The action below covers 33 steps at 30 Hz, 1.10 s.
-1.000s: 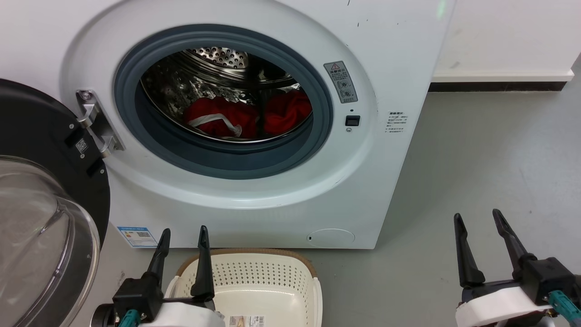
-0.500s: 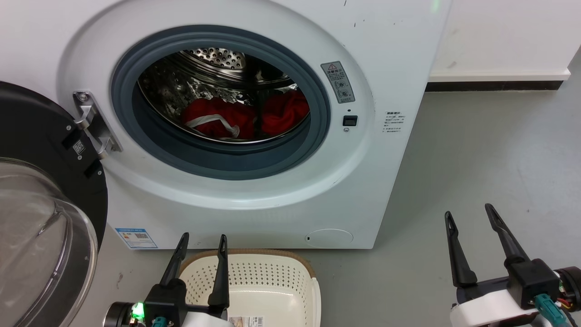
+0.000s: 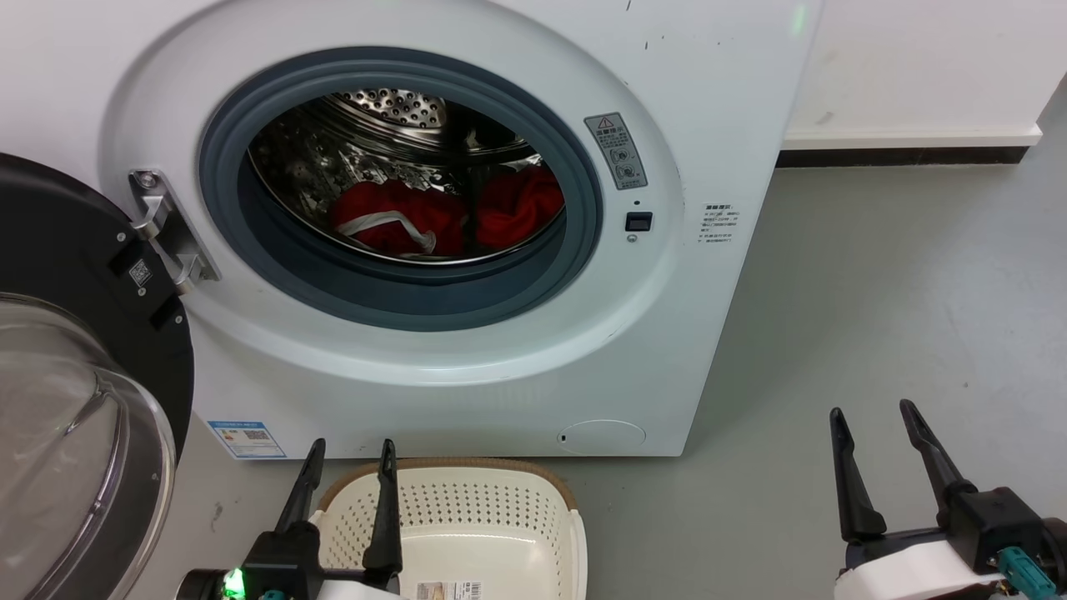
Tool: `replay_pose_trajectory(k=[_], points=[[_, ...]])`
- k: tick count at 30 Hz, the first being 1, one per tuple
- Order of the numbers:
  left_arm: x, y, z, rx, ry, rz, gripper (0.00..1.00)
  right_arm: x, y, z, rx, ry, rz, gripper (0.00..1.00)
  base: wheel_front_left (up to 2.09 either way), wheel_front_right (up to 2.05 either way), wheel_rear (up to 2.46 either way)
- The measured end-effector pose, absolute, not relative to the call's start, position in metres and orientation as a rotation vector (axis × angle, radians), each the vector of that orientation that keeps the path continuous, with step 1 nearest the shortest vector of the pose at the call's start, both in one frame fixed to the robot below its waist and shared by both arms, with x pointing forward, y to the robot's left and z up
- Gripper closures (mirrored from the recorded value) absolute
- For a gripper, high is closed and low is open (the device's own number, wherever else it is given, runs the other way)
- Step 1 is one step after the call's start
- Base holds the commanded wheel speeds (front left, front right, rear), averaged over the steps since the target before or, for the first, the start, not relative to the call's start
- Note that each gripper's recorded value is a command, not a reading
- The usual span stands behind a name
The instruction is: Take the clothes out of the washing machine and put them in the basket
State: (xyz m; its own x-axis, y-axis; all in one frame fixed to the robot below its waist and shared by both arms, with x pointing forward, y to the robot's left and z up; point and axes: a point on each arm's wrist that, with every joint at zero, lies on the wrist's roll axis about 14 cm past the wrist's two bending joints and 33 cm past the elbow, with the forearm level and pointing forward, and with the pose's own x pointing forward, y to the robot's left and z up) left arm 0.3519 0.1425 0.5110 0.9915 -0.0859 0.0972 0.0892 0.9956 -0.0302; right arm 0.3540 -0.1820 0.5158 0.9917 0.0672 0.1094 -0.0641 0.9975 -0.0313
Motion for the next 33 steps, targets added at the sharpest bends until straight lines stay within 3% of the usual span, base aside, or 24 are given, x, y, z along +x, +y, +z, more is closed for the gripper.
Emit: replay_pose_trajectory(k=[25,33], points=[[0.355,0.133,0.493,-0.038,-0.039,-0.129,0.00,0.356,-0.189,0.512,-0.004,-0.098,0.041,0.00,0.00,0.00,0.00],[0.399,0.125,0.461,0.008,0.041,-0.212,0.00,0.383,-0.208,0.509,0.032,-0.095,-0.016,0.00,0.00,0.00,0.00]])
